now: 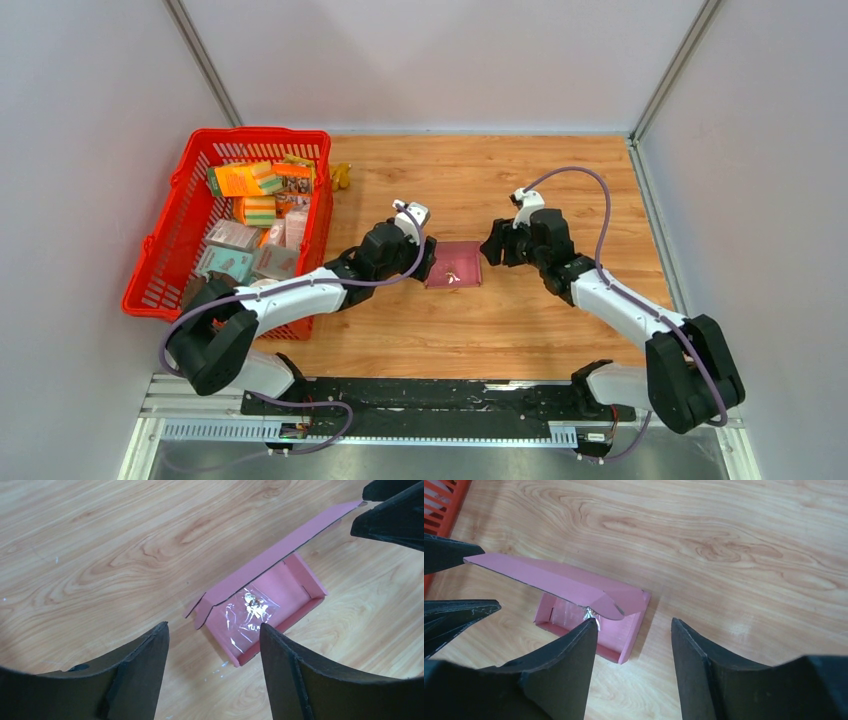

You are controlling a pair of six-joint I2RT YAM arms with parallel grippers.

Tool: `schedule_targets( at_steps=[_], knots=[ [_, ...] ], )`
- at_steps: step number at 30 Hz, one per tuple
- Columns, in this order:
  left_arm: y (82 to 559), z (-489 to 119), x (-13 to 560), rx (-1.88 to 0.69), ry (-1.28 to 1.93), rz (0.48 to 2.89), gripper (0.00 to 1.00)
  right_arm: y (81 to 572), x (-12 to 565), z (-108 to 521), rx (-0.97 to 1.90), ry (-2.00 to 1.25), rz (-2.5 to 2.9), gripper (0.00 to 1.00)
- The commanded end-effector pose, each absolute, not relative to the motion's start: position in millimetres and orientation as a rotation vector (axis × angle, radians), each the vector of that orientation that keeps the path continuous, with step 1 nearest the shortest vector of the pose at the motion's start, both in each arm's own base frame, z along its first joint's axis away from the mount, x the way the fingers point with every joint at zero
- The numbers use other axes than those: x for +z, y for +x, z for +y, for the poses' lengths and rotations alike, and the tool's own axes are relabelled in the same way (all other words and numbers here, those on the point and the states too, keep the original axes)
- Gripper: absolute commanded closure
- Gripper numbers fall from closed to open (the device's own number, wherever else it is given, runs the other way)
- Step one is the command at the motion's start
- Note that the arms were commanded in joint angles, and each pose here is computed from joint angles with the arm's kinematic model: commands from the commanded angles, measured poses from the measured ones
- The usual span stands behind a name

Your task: Fold the paper box

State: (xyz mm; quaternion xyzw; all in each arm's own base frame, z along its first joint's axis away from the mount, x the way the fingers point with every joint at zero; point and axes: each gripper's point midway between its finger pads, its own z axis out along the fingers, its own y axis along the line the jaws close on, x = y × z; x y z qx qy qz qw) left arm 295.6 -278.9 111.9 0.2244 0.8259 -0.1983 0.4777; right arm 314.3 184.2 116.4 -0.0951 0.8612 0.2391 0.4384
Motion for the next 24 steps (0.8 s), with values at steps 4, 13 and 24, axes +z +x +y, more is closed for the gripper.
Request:
schedule_targets(
  at_steps=[4, 13, 24],
  knots=[
    [304.2, -294.6, 126.9, -0.485, 0.635, 1.981, 0.25, 334.6, 137.0, 200.8, 0.603, -0.343, 1.994, 0.46],
    [310.5, -300.6, 116.0, -0.462, 0.654, 2.028, 0.42, 339.1, 132.3, 208.1, 0.594, -0.359, 2.015, 0.57],
    [315.6, -299.0, 112.2, -0.426, 0.635, 2.058, 0.66, 338.6, 126.1, 218.0, 0.581, -0.384, 2.049, 0.79]
  ],
)
